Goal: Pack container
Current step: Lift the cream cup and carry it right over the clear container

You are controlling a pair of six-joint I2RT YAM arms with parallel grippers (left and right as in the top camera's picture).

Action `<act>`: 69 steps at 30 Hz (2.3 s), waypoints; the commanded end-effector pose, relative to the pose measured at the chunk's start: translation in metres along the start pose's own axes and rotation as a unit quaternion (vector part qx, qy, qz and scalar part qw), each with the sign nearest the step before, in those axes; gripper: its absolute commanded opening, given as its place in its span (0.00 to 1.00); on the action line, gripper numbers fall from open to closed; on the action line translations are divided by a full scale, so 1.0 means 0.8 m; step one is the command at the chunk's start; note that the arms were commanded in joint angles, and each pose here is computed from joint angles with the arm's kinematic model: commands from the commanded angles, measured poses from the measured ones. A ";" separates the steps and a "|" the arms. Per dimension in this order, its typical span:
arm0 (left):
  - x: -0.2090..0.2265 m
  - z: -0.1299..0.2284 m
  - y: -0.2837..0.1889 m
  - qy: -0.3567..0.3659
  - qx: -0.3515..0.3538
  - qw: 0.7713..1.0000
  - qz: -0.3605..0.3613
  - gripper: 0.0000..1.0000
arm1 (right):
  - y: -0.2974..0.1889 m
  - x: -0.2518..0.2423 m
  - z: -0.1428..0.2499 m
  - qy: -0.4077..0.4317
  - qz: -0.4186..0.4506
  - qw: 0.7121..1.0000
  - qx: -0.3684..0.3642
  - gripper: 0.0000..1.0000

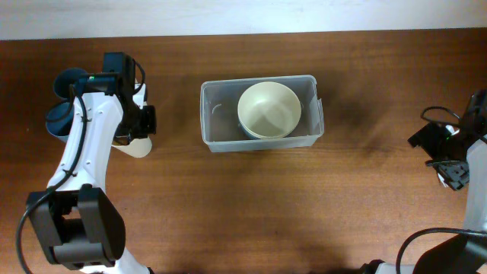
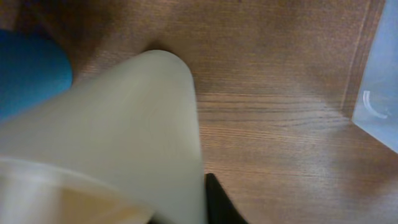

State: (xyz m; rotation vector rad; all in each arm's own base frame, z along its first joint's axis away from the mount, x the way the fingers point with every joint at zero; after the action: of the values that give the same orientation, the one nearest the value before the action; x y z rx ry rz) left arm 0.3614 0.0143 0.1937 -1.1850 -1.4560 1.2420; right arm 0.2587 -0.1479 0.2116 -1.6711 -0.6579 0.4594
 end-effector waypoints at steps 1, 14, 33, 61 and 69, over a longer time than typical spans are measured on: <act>0.000 -0.004 -0.006 0.001 -0.006 1.000 0.005 0.04 | 0.000 -0.004 0.000 0.005 0.007 1.000 -0.002 0.99; 0.001 0.003 -0.009 0.001 0.006 1.000 0.003 0.01 | 0.000 -0.004 0.000 0.005 0.007 1.000 -0.002 0.99; -0.010 0.045 -0.120 0.001 -0.094 0.993 0.076 0.01 | 0.000 -0.004 0.000 0.005 0.007 1.000 -0.002 0.99; -0.142 0.047 -0.279 0.099 -0.369 0.901 0.205 0.02 | 0.000 -0.004 0.000 0.005 0.007 1.000 -0.002 0.99; -0.184 0.008 -0.248 0.128 -0.293 0.928 0.193 0.01 | 0.000 -0.004 0.000 0.005 0.007 1.000 -0.002 0.99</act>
State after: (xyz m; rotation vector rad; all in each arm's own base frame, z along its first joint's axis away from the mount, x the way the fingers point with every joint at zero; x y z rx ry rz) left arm 0.3431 -0.1271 0.3926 -2.0703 -1.5557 0.8441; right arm 0.2587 -0.1479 0.2116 -1.6708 -0.6579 0.4600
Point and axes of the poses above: each gripper's point midway between its finger pads, its own y axis out along the fingers, its own x axis along the line the jaws close on, z = x × y, the point moved 7 cm from there along -y, back along the fingers, and after that the axes turned 6 degrees about -y, right-handed, at the moved point
